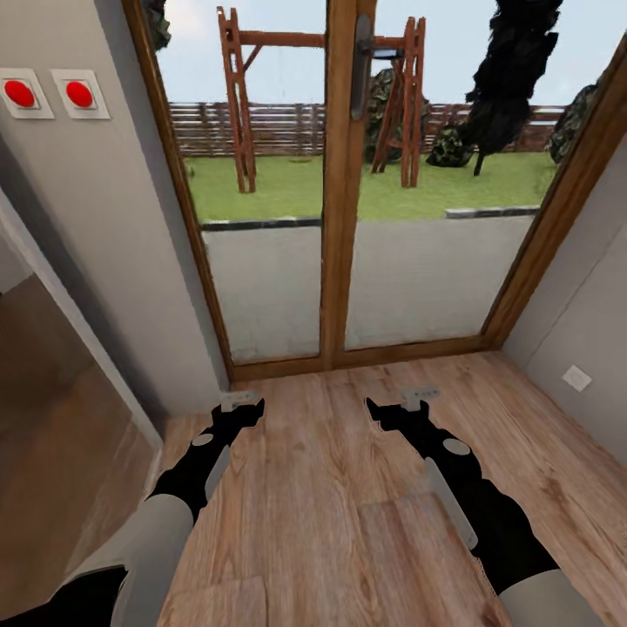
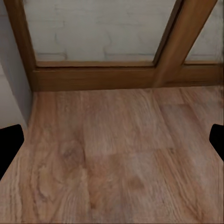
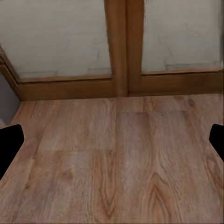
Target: Pick up the two gym shoes and the two sandals from the corridor floor and place them onto the hallstand (shoe rack) in the corridor, making sure they are on the rack and not on the floor. Arrange them so the two gym shoes are next to each other and the two sandals are next to each other.
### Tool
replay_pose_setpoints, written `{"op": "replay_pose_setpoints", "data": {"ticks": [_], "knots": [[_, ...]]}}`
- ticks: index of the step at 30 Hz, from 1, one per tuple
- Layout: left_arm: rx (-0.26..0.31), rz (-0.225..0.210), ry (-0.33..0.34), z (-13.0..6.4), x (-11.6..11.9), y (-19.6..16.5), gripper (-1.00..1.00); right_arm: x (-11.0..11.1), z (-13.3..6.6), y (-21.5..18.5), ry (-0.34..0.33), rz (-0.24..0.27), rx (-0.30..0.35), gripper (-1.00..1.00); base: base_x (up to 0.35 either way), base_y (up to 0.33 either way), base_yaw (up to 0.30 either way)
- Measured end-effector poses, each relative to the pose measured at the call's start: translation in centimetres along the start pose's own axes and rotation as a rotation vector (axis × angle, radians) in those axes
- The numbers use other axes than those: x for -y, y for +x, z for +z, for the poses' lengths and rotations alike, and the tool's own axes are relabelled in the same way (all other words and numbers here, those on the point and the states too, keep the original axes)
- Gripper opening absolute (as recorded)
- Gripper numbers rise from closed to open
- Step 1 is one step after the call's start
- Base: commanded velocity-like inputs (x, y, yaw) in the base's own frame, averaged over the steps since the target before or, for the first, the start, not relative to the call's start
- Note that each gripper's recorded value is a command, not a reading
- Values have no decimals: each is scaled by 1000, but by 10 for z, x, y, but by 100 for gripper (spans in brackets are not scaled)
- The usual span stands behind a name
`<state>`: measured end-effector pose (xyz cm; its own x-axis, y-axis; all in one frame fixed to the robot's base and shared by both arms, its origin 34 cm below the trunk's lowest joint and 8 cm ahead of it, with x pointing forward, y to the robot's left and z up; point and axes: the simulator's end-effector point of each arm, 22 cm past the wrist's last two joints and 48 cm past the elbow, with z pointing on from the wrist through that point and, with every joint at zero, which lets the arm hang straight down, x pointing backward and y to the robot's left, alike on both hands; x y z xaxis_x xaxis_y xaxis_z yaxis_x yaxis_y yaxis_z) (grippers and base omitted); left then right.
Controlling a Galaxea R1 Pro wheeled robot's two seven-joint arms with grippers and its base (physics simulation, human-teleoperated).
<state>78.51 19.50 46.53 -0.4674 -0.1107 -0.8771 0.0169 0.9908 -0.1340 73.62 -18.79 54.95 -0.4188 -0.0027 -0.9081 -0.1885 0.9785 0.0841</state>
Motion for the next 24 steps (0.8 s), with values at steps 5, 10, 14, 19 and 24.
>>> {"op": "replay_pose_setpoints", "data": {"ticks": [5,10,14,19,24], "knots": [[1,0,0,0,0,0,100,0,0,0,0,0,0,100,274,-144,-276],[0,0,-1,0,0,0,100,0,0,0,0,0,0,100,275,-148,-276],[-1,0,-2,0,-1,1,100,0,0,0,0,0,0,100,316,-61,-276],[0,4,-4,-1,-4,1,100,0,0,0,0,0,0,100,303,-14,-276],[6,9,-7,-1,-6,0,100,0,0,0,0,0,0,100,192,-2,-276]]}}
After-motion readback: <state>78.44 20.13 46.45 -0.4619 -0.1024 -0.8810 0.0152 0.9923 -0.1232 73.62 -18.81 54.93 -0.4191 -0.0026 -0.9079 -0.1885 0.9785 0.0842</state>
